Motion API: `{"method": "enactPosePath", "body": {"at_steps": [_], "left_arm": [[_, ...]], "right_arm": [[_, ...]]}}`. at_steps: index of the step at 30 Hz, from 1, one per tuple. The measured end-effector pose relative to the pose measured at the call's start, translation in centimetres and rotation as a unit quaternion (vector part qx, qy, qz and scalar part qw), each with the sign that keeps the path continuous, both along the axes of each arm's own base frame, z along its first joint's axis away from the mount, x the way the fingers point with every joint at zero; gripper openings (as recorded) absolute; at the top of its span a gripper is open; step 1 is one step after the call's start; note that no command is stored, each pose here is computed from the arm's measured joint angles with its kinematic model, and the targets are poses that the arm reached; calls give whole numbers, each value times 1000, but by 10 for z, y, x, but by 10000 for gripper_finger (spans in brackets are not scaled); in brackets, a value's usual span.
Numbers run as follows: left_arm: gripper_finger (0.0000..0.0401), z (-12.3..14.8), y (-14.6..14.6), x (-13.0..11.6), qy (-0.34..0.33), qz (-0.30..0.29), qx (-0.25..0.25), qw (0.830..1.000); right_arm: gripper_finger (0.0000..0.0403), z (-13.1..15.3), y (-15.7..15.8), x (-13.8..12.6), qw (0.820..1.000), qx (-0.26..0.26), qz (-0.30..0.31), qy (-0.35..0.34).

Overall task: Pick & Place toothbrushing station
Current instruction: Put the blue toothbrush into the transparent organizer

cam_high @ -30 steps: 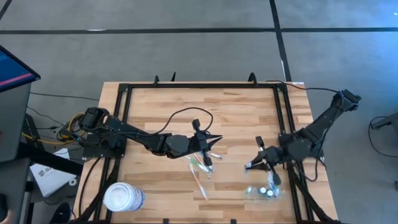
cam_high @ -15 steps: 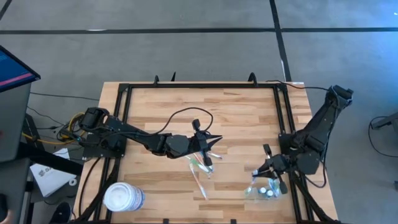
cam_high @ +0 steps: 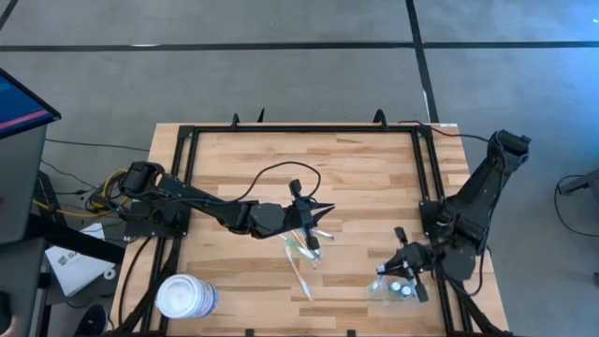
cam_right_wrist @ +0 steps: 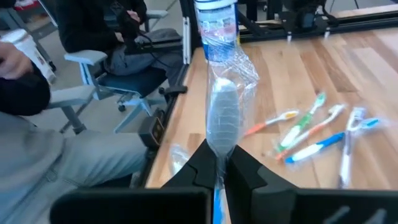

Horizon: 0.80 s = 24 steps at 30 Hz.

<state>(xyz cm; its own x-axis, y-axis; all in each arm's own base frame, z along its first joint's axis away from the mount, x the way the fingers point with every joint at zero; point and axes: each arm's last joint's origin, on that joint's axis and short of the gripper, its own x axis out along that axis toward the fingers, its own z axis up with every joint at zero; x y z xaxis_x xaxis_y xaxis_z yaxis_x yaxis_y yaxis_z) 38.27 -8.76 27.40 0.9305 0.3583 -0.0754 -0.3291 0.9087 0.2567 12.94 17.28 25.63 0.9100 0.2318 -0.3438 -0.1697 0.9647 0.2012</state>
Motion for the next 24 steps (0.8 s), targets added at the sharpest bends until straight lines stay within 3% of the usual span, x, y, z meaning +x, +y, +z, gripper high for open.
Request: {"method": "enactPosePath", "body": {"at_steps": [24], "left_arm": [[16, -1, 0, 0, 3, 1, 0, 1000]], "right_arm": [[22, -13, 11, 2, 1000, -8, 2, 18]]}}
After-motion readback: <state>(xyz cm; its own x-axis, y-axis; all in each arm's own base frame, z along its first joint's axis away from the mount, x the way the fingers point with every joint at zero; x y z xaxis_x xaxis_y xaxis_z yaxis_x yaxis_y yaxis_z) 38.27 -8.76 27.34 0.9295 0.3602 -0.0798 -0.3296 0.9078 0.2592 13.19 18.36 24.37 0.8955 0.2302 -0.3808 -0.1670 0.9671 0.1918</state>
